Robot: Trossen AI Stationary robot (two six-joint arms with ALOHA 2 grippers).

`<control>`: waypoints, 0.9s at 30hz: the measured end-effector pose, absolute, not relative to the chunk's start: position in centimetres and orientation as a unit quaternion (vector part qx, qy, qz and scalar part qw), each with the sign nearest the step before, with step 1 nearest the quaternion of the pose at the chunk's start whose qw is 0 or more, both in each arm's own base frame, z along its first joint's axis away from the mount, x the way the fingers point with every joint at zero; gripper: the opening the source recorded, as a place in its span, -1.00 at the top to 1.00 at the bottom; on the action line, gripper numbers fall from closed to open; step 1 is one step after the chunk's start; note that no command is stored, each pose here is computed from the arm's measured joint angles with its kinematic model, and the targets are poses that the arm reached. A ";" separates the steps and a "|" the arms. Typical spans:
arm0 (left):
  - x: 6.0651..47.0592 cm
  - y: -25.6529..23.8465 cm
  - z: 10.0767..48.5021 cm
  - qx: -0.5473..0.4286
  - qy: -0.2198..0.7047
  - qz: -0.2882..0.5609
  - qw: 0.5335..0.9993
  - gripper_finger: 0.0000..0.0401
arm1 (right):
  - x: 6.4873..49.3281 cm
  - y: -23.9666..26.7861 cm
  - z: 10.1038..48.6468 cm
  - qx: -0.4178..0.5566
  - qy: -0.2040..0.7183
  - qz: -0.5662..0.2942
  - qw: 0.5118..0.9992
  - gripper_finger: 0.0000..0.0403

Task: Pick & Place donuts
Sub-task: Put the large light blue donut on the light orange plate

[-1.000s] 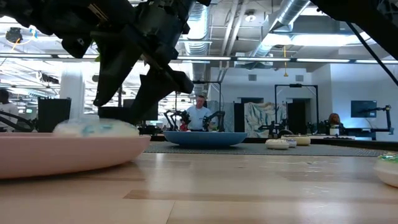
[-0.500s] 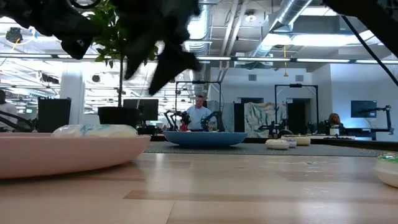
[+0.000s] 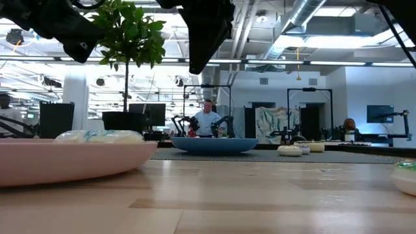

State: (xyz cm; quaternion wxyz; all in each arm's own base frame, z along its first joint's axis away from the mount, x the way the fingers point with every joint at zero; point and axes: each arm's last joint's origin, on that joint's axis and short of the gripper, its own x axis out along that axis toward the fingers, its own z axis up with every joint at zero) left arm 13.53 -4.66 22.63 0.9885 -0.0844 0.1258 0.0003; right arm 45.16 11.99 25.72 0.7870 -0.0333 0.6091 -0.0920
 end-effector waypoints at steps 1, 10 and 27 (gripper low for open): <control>13.5 -4.7 22.6 -0.084 0.126 0.001 0.988 1.00 | 45.2 12.0 25.7 -0.035 0.609 -0.090 0.787 0.92; 13.5 -4.6 22.5 -0.081 0.130 0.003 0.988 1.00 | 43.0 11.6 23.3 -0.001 0.600 -0.059 0.798 0.99; 13.5 -4.4 22.0 -0.044 0.148 0.042 0.987 1.00 | 23.4 6.8 22.0 0.155 0.342 -0.018 0.927 1.00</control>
